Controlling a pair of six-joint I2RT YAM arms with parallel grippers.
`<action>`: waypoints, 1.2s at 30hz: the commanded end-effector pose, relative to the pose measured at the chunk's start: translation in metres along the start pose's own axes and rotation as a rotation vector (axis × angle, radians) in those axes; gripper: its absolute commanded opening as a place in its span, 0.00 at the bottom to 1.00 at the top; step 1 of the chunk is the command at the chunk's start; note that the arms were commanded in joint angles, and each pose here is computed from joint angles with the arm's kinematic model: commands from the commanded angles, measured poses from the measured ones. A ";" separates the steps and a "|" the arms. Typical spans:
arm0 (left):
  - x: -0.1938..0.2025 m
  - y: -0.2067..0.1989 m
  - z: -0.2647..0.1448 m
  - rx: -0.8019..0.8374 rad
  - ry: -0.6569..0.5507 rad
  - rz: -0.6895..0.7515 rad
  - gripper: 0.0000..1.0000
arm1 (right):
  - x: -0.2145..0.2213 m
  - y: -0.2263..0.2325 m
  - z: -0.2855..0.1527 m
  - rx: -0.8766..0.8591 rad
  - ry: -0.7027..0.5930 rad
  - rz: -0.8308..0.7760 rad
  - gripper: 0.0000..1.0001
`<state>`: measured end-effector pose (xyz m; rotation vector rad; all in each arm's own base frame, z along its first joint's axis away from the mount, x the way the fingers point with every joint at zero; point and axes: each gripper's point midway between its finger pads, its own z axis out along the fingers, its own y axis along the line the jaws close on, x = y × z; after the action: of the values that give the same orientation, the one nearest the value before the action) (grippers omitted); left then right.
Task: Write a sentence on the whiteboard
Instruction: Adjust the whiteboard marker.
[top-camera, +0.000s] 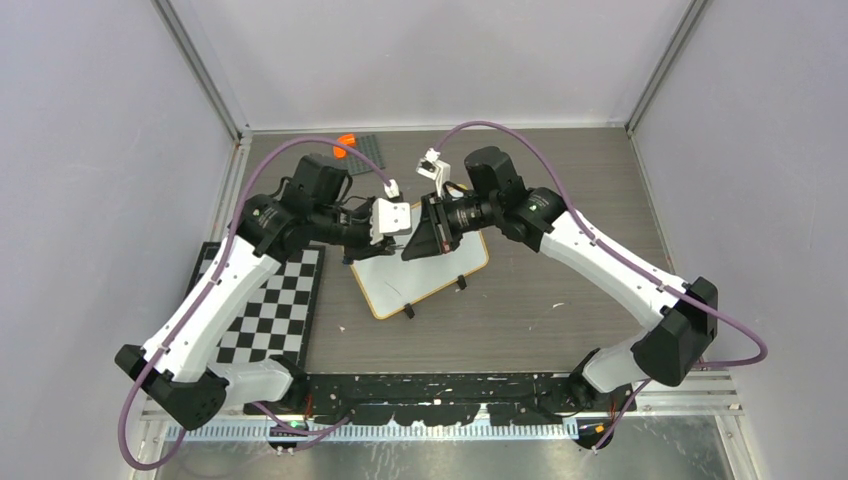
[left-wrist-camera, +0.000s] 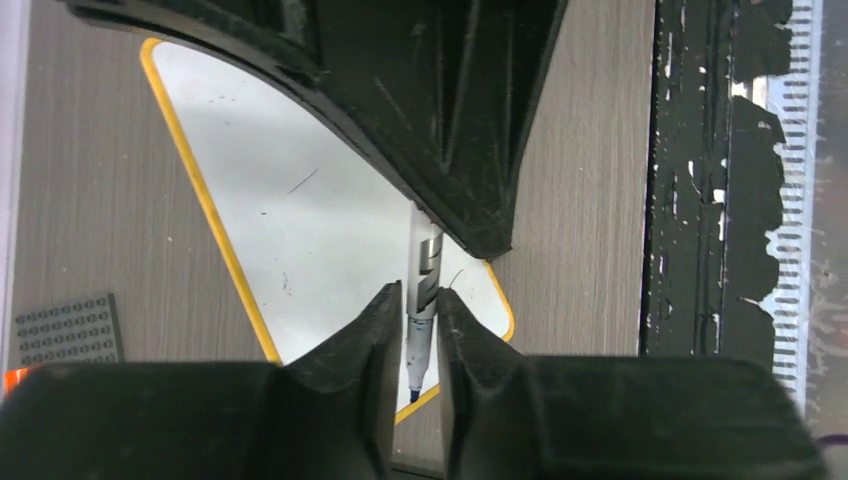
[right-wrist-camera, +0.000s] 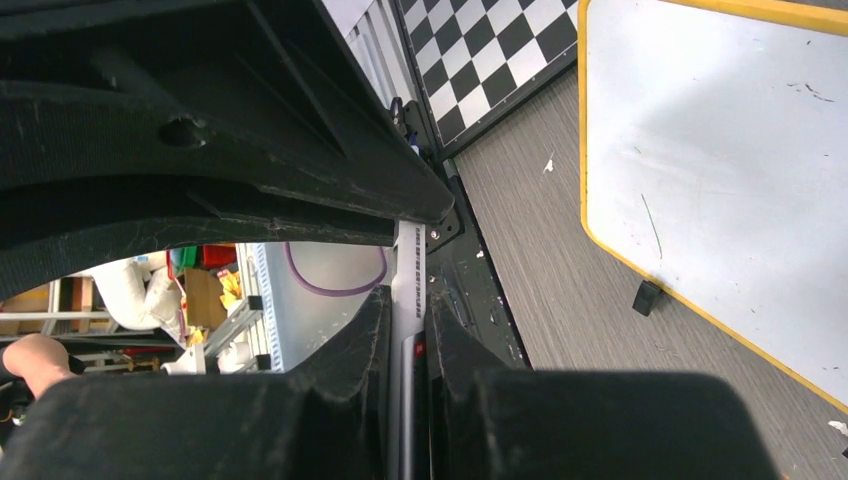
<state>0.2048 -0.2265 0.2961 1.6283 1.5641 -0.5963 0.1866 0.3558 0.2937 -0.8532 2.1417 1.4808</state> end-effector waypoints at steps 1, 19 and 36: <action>-0.018 0.018 -0.004 -0.063 -0.037 0.065 0.15 | 0.011 0.016 0.007 -0.083 0.045 -0.002 0.00; -0.015 0.031 -0.004 -0.112 -0.012 0.063 0.00 | 0.029 0.024 0.016 -0.123 0.117 0.031 0.00; -0.007 0.021 -0.003 -0.072 0.013 0.093 0.00 | 0.028 0.027 0.017 -0.139 0.125 0.060 0.13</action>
<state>0.1984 -0.2169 0.2791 1.6694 1.6562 -0.5837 0.1817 0.3656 0.2784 -0.8588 2.1877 1.5164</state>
